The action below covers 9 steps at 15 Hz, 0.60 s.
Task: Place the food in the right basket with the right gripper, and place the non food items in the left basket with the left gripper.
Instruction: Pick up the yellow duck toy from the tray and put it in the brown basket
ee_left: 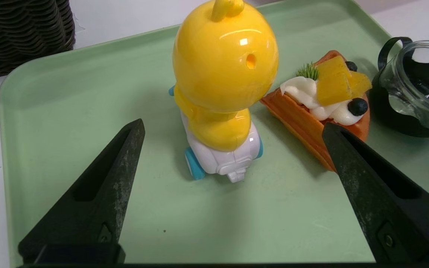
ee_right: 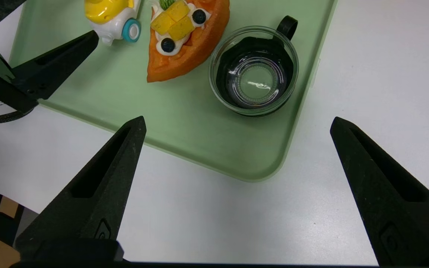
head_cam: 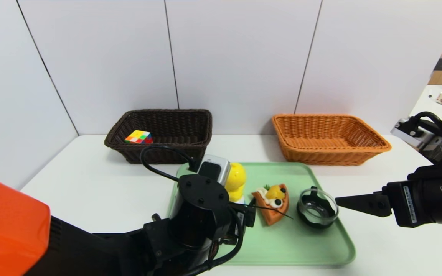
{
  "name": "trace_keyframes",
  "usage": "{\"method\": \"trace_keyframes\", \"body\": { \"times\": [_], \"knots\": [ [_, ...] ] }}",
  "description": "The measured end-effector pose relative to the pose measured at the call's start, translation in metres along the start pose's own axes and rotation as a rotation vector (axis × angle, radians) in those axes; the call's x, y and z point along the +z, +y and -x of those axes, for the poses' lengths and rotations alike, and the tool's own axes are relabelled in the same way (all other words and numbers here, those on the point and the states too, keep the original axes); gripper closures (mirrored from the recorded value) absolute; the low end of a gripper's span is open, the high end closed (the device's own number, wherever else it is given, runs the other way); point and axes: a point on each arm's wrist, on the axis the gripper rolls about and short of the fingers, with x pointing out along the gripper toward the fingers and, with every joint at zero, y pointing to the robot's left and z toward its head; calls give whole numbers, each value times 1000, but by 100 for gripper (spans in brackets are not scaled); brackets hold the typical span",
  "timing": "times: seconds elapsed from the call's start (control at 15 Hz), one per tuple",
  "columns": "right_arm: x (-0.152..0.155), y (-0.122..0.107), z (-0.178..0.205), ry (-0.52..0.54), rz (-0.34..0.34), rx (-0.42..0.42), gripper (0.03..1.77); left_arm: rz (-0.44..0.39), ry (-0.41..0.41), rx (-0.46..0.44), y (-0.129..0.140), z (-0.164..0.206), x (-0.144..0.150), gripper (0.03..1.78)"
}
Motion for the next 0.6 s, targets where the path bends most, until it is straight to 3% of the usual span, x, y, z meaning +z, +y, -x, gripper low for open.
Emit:
{"method": "trace_keyframes", "body": {
  "times": [0.33, 0.6],
  "knots": [
    [0, 0, -3, 9, -2, 2, 9, -50, -26, 89, -5, -20, -14, 12],
    [0, 0, -5, 19, -3, 9, 9, -72, -18, 103, -6, -31, -26, 12]
  ]
}}
